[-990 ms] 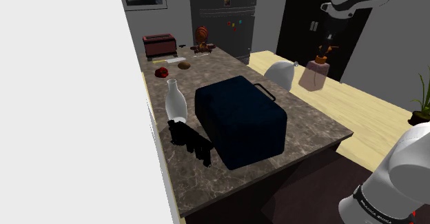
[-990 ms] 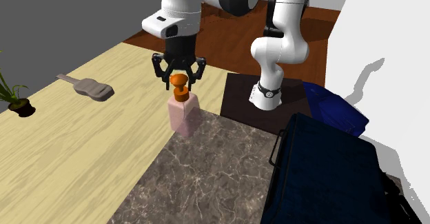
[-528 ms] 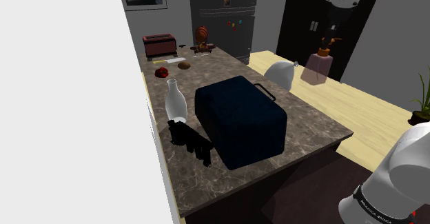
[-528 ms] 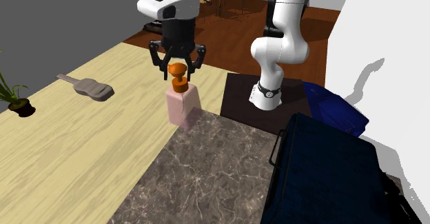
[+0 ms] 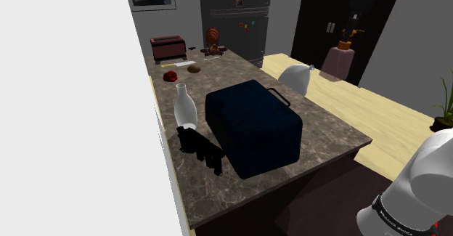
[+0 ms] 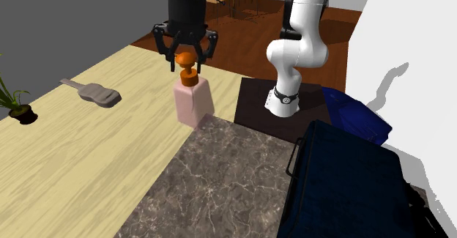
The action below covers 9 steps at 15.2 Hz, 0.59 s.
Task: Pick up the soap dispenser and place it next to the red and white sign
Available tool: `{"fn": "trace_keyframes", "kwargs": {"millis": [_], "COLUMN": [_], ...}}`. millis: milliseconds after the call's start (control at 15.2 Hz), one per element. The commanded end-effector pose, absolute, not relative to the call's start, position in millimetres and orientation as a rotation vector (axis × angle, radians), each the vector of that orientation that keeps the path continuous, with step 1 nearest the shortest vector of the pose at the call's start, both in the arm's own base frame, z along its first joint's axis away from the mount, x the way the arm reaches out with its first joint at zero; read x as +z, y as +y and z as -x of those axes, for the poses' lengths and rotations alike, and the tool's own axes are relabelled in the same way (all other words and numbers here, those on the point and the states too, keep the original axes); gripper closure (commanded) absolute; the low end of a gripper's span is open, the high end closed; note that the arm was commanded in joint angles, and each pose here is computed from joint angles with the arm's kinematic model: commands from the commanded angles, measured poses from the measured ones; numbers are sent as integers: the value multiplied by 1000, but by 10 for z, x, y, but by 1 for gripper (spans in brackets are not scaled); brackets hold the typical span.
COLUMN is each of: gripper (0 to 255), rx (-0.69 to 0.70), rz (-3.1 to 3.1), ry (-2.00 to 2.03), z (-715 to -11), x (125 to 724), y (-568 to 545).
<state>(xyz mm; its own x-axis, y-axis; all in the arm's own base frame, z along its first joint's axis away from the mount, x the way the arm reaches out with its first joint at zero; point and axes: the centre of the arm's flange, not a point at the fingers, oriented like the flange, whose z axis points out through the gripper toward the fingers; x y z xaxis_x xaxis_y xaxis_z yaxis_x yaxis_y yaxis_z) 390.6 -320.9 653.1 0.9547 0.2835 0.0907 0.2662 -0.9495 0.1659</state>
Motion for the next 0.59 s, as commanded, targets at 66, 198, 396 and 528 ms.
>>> {"fn": "trace_keyframes", "kwargs": {"millis": [66, 198, 396, 528], "gripper": [255, 255, 255, 255], "rx": [170, 170, 170, 170], "rz": [-2955, -2955, -2955, -2955], "ry": [418, 418, 418, 418], "z": [-3901, -3901, -3901, -3908], "x": [6695, 6801, 6959, 6978], "y": [-3213, -3213, -3213, -3081]}}
